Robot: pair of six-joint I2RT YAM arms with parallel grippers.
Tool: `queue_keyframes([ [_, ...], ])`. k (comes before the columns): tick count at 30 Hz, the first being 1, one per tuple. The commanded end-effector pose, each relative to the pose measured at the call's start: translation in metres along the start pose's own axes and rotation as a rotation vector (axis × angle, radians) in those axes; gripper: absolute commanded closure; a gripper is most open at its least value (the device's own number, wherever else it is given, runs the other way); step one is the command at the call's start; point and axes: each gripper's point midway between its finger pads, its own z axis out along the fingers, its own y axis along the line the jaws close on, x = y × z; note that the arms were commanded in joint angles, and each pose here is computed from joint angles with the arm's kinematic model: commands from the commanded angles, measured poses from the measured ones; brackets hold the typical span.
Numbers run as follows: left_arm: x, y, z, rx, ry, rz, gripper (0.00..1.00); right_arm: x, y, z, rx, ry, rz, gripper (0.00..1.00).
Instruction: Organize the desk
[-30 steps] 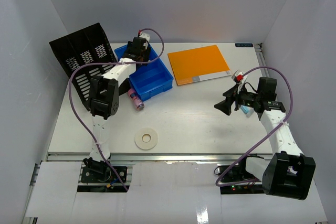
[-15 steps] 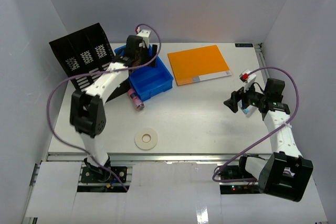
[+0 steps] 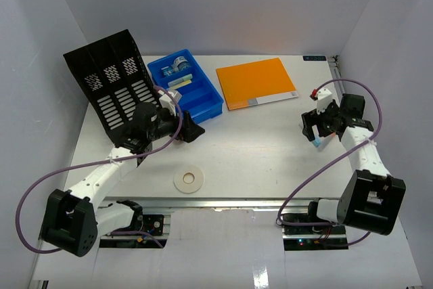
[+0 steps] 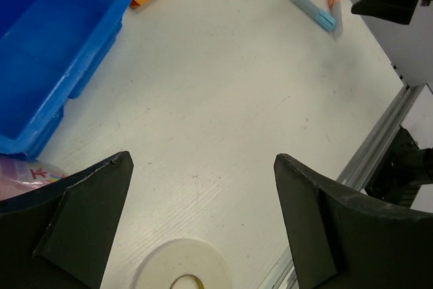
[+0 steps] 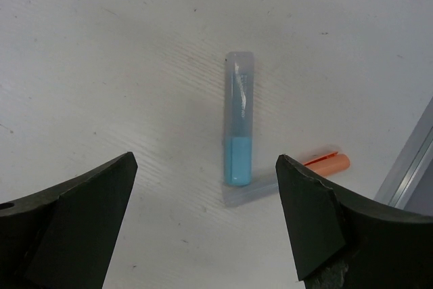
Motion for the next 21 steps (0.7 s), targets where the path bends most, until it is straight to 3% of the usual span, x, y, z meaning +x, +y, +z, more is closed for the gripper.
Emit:
queue_keyframes([
  [1, -0.032, -0.031, -0.017, 0.115, -0.107, 0.080, 0.03, 0.001, -0.009, 0.006, -0.050, 0.065, -0.108, 0.10],
  [9, -0.031, -0.034, -0.017, 0.132, -0.107, 0.065, 0.03, 0.022, -0.023, 0.043, -0.052, 0.145, -0.084, 0.01],
  [21, -0.025, -0.036, -0.011, 0.164, -0.094, 0.025, 0.03, 0.050, -0.034, 0.072, -0.011, 0.221, -0.105, 0.20],
])
